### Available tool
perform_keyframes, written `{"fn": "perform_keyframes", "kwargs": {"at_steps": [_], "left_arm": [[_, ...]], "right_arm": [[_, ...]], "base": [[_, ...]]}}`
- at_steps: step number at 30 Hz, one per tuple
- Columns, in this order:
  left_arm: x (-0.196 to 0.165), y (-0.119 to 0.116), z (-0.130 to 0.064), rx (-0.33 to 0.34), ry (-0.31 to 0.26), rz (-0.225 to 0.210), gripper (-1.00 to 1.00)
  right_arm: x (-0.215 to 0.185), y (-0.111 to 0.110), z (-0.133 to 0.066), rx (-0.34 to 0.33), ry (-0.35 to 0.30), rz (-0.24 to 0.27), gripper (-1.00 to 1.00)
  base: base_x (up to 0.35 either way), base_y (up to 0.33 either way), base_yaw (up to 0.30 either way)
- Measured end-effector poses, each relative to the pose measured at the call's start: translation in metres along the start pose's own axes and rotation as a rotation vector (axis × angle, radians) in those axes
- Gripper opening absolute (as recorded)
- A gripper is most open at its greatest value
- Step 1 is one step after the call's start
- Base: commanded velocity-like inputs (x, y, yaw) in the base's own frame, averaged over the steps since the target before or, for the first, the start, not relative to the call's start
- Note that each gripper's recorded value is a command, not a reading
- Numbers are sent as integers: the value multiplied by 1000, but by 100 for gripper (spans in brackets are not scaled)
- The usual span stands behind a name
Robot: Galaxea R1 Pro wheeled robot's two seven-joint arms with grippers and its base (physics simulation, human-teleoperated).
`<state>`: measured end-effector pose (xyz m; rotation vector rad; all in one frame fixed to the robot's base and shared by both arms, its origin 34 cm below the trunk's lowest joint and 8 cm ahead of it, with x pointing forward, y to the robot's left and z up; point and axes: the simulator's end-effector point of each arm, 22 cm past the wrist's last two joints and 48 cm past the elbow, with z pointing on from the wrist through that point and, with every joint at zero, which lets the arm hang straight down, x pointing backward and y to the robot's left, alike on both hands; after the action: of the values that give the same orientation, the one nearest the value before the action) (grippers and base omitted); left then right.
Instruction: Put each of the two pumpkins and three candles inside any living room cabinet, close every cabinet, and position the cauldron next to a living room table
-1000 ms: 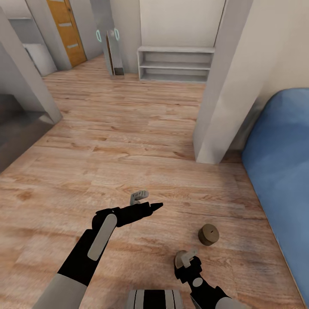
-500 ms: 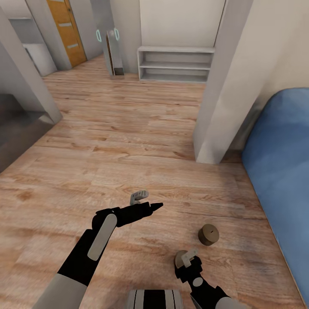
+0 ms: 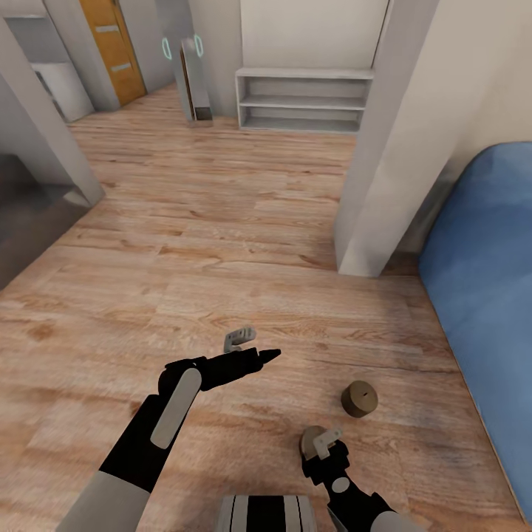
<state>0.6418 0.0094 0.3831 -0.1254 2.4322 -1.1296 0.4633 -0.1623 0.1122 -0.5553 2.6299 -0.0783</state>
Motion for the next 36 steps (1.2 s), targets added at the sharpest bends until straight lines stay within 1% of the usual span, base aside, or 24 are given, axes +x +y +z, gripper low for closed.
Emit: {"fn": "perform_keyframes", "kwargs": {"at_steps": [6, 10, 21, 22, 36], "left_arm": [[0, 0, 0, 0, 1, 0, 100], [5, 7, 4, -4, 11, -11, 100], [5, 7, 5, -4, 11, -11, 100], [5, 7, 4, -4, 11, -11, 100], [6, 7, 5, -4, 12, -11, 100]], "right_arm": [[0, 0, 0, 0, -1, 1, 100], [7, 4, 3, -8, 14, 1, 100], [6, 4, 3, -7, 10, 1, 100], [6, 4, 3, -7, 10, 1, -100], [6, 1, 4, -3, 8, 1, -100]], "base": [[0, 0, 0], [0, 0, 0], [0, 0, 0], [0, 0, 0], [0, 0, 0]]}}
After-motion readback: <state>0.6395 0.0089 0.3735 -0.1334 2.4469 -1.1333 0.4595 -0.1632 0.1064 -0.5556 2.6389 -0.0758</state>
